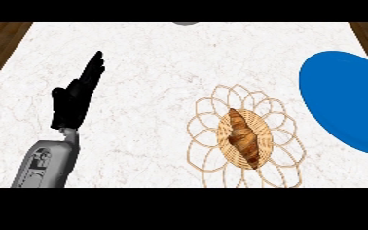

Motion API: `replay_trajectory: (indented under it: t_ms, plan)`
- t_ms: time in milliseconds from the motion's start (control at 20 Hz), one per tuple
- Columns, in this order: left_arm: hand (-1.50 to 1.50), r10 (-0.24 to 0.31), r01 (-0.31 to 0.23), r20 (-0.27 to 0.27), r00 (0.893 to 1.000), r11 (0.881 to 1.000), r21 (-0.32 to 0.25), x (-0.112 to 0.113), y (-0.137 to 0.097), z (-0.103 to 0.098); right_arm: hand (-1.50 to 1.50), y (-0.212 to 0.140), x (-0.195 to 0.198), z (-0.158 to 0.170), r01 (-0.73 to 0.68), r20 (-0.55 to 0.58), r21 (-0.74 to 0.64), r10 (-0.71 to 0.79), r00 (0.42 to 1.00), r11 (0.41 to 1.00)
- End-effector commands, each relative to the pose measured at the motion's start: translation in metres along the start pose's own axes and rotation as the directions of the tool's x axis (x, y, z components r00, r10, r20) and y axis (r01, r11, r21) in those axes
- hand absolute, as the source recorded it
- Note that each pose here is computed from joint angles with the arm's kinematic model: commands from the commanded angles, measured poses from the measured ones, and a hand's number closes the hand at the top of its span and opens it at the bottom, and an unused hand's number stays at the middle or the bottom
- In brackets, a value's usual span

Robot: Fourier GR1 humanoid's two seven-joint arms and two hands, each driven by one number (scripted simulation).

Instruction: Pick the pear from the placemat and place it in the plate

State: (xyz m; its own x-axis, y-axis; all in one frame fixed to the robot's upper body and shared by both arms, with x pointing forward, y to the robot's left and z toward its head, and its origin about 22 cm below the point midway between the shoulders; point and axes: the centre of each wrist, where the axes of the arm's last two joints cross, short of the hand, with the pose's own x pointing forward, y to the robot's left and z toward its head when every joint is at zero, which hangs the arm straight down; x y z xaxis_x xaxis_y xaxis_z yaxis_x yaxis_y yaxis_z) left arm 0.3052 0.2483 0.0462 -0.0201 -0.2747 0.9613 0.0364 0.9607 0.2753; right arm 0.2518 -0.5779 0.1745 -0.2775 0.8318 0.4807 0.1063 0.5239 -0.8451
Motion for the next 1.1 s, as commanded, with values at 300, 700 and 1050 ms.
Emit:
replay_trajectory:
  t_ms: [300,700,1050]
  plan:
    - [0.0,0.004,-0.004,0.0,1.0,1.0,0.02,-0.009,-0.001,-0.002,1.5,0.074,0.019,-0.077,-0.033,0.117,0.185,0.012,0.993,0.982]
    - [0.0,0.001,-0.001,-0.007,1.0,1.0,0.016,-0.013,-0.007,0.002,-1.5,0.151,0.016,-0.093,0.008,-0.042,0.305,0.005,0.999,0.952]
    - [0.0,0.002,-0.002,-0.005,1.0,1.0,0.011,0.009,0.004,0.011,-1.5,0.202,0.011,-0.082,0.134,-0.067,0.335,-0.118,0.991,0.933]
